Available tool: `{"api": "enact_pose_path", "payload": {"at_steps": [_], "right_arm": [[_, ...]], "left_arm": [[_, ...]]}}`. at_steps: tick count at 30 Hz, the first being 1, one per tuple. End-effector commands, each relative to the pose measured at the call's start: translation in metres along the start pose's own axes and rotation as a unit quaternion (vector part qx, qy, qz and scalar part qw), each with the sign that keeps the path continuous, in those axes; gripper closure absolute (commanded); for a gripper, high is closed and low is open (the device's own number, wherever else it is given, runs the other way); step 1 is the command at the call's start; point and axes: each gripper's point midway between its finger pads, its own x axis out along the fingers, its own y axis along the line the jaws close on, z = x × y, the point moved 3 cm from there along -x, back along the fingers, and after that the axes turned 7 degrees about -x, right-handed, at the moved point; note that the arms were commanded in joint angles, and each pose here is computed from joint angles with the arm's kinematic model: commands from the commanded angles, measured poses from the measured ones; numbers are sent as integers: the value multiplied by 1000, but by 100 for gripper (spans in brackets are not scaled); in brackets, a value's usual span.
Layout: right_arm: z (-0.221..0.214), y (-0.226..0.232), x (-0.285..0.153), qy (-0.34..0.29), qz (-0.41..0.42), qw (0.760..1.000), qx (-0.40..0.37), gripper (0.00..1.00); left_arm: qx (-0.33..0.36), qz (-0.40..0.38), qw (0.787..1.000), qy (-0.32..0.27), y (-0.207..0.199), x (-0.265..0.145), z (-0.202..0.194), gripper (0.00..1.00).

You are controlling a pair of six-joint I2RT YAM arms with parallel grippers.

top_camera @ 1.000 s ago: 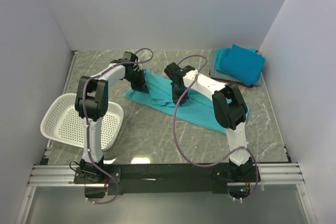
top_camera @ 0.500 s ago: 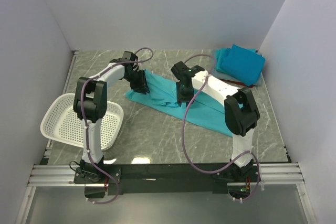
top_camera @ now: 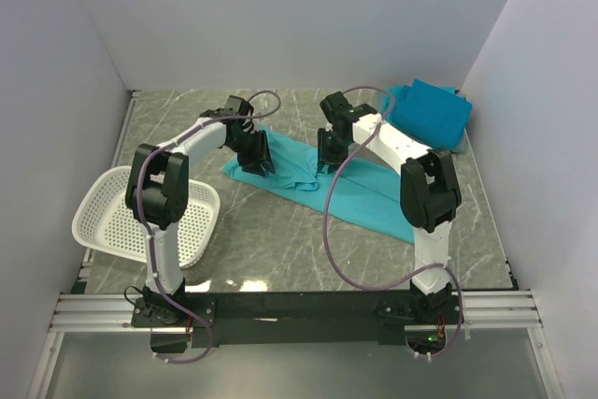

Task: Fold and stack the t-shirts
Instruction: Fold the tshirt

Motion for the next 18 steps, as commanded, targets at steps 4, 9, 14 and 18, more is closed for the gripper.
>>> {"api": "enact_pose_path", "payload": {"at_steps": [4,9,14,18], "right_arm": [[9,16,10,5,48,998,-27,58],[1,16,18,20,53,998,-32,58],[-1,15,22,23,53,998,-31,58],[-4,18,27,29,53,998,-34,58]], "left_arm": [[4,8,1000,11,-8,-1,-7,56],[2,13,1000,23,-7,8,-11,56],[3,29,999,37,-6,16,-16,57],[3,53,998,37,0,19,-16,57]]}}
